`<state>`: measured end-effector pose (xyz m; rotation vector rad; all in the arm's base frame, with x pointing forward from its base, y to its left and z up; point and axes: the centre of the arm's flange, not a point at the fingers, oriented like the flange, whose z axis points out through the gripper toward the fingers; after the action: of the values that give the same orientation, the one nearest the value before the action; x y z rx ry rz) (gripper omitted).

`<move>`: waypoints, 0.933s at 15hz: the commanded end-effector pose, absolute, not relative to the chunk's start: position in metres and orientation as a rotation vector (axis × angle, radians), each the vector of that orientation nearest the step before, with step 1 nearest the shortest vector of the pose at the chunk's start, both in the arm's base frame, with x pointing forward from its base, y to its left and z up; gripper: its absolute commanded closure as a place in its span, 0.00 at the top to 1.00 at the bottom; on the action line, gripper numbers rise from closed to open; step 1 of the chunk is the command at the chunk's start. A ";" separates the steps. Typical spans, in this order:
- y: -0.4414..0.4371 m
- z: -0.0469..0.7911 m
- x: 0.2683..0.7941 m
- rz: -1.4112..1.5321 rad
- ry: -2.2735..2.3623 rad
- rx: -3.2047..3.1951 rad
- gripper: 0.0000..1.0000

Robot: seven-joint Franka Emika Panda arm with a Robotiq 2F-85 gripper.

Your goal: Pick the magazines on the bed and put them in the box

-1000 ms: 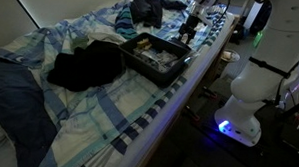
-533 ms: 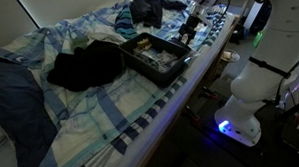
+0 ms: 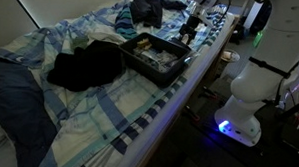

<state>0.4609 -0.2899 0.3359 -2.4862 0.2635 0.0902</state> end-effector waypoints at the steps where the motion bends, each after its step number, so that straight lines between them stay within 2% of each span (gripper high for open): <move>1: -0.289 0.341 0.453 0.081 0.280 -2.485 1.00; 14: -0.275 0.337 0.453 0.100 0.270 -2.466 1.00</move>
<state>0.4588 -0.2837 0.3291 -2.4764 0.2599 0.1107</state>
